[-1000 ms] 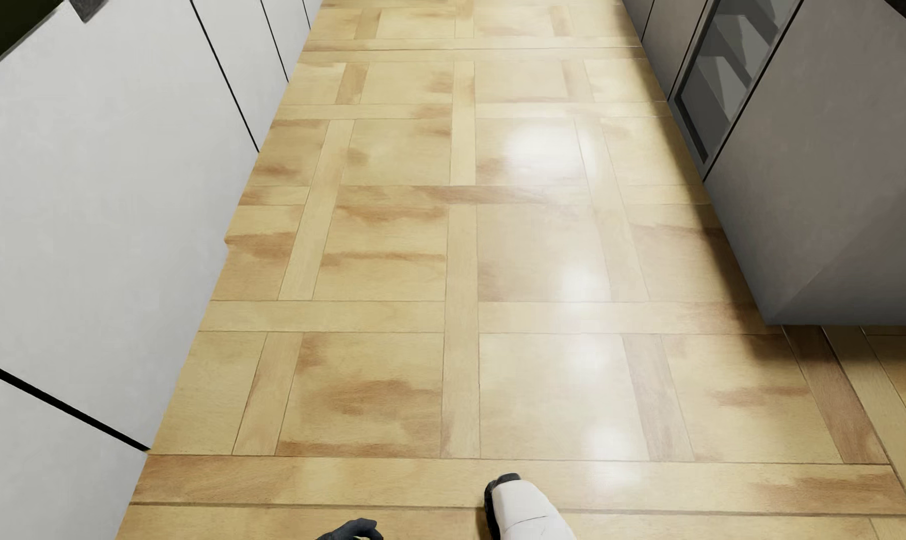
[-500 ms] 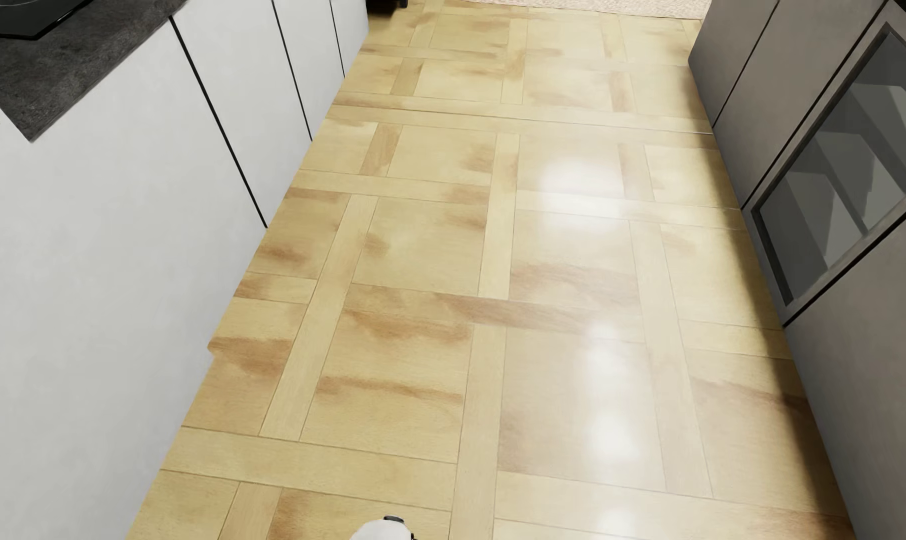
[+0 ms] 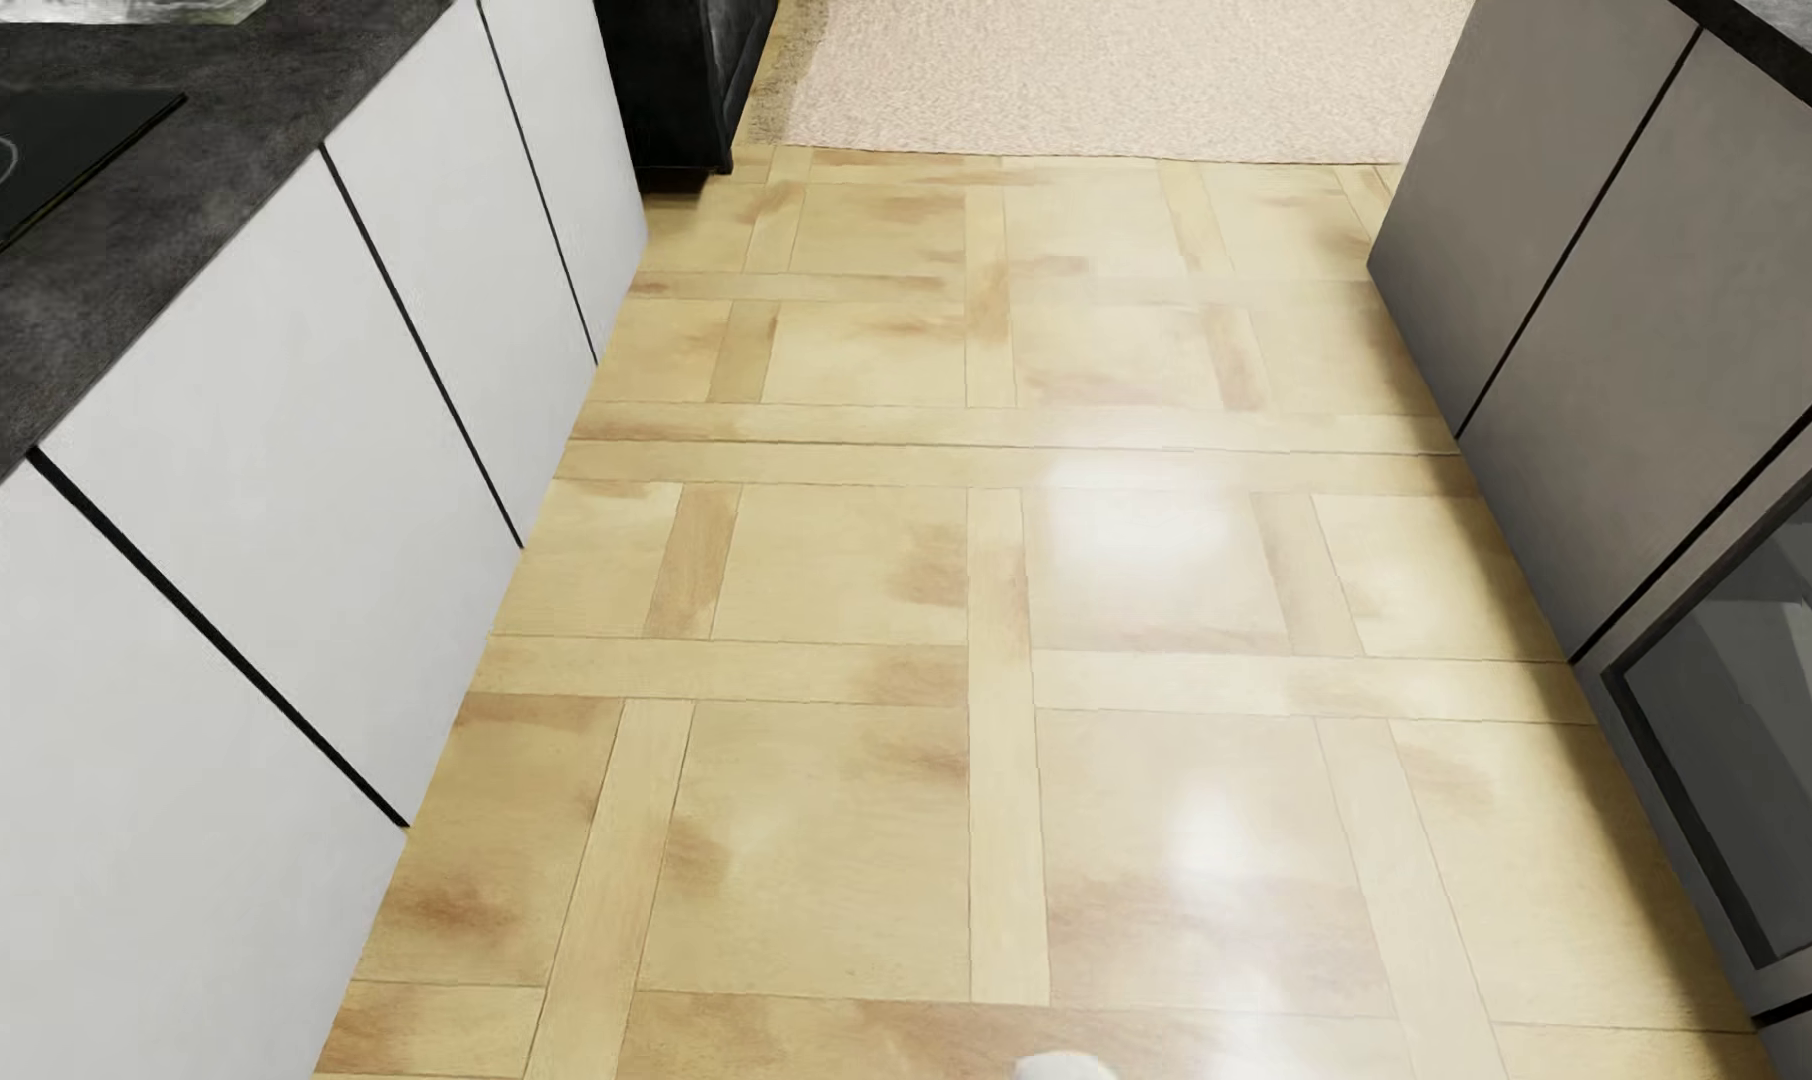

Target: Avoid the counter

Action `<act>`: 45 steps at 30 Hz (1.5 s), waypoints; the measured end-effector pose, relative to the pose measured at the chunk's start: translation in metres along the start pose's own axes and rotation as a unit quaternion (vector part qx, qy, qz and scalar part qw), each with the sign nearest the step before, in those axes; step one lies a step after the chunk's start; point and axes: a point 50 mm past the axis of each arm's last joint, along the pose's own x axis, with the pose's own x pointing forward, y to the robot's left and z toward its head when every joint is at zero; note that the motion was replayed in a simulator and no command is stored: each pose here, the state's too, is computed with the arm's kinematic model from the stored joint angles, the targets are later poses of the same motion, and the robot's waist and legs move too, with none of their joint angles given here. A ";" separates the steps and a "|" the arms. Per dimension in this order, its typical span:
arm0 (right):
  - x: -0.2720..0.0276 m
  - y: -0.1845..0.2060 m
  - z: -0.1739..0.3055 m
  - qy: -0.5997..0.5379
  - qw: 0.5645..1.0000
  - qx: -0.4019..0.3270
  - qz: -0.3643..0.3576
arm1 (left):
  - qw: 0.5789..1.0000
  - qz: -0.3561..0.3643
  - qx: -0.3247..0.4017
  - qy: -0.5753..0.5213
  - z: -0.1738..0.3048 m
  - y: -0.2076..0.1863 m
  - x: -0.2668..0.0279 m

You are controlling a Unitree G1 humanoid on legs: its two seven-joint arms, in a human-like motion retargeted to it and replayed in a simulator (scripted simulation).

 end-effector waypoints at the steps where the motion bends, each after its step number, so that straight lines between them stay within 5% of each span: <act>1: -0.001 0.001 -0.003 0.004 1.000 0.004 -0.001 | 1.000 0.018 -0.001 -0.022 0.012 0.013 0.002; 5: -0.004 0.008 -0.020 0.035 0.999 0.006 0.008 | 0.995 0.061 -0.014 -0.072 0.042 0.042 0.004; 9: -0.006 0.014 -0.039 0.078 0.997 0.010 0.015 | 0.998 0.028 -0.056 0.014 -0.004 0.007 0.002; 20: 0.001 -0.047 0.080 -0.139 0.988 0.028 -0.068 | 0.989 -0.070 -0.030 0.128 -0.072 -0.062 -0.029; 25: 0.004 -0.018 0.025 -0.042 0.998 0.029 -0.031 | 0.987 -0.042 -0.041 0.153 -0.081 -0.046 -0.028; 34: -0.029 0.010 -0.083 0.134 0.991 0.003 0.011 | 0.991 0.094 -0.046 -0.080 0.039 0.058 -0.003; 37: -0.037 0.014 -0.103 0.176 0.984 -0.001 0.017 | 0.989 0.103 -0.076 -0.068 0.032 0.057 -0.003; 45: 0.000 -0.004 0.038 -0.077 0.997 0.005 -0.007 | 0.984 -0.038 -0.045 0.169 -0.093 -0.044 -0.036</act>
